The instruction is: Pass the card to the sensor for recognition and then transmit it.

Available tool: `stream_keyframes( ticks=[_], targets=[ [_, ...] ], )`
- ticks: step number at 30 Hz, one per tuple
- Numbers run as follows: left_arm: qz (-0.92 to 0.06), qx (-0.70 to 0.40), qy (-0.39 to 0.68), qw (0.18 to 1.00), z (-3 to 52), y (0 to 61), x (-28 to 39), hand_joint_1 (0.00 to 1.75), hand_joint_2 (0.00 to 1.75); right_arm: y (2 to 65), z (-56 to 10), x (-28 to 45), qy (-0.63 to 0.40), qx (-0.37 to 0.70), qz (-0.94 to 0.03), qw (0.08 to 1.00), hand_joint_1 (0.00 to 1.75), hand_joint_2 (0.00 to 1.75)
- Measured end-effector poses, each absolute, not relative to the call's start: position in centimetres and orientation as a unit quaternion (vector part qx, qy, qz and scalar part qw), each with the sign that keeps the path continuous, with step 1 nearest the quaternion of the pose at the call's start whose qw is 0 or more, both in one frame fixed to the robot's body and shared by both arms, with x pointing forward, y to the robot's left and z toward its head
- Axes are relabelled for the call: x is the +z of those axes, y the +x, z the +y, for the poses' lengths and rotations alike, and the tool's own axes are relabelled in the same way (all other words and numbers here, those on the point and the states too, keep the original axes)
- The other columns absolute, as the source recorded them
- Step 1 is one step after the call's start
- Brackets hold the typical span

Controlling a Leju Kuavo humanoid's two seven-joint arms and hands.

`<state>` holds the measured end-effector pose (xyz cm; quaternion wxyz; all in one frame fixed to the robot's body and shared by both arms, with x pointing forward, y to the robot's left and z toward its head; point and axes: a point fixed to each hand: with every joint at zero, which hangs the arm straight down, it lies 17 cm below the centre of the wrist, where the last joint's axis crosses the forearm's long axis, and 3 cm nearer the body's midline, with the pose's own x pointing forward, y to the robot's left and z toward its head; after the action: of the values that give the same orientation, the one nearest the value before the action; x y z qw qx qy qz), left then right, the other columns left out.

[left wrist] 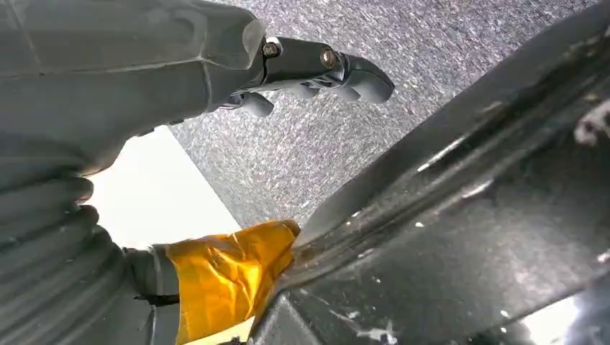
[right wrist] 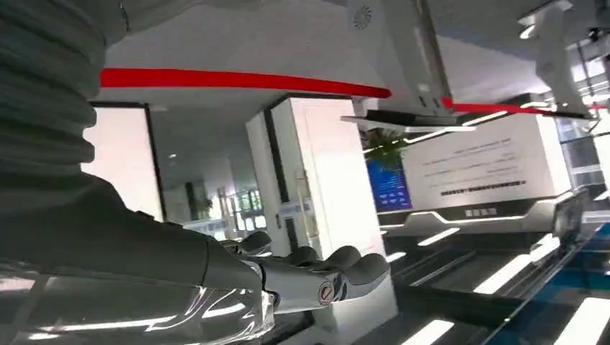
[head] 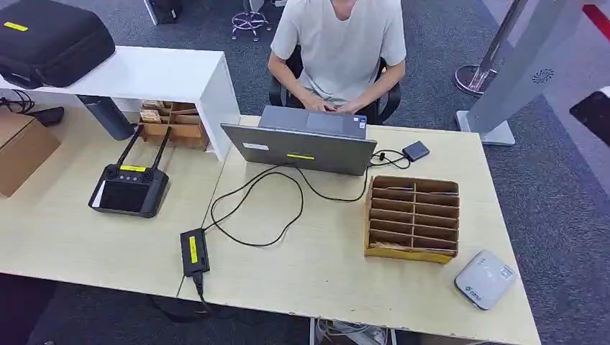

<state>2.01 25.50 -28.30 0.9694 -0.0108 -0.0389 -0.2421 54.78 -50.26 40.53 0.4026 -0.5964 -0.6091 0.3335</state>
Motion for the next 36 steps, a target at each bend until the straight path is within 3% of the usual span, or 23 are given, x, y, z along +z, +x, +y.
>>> stream_keyframes(
  ticks=[23,36],
  targets=[
    [-0.031,-0.285,-0.007,0.958,25.6,2.7,-28.2,0.00,1.75,62.1,-19.8,34.1,-0.510,0.515,-0.615,0.312,0.00,1.75],
    [-0.031,-0.293,-0.006,0.956,25.7,2.7,-28.2,0.00,1.75,61.8,-14.5,31.4,-0.484,0.548,-0.611,0.304,0.00,1.75]
  ],
)
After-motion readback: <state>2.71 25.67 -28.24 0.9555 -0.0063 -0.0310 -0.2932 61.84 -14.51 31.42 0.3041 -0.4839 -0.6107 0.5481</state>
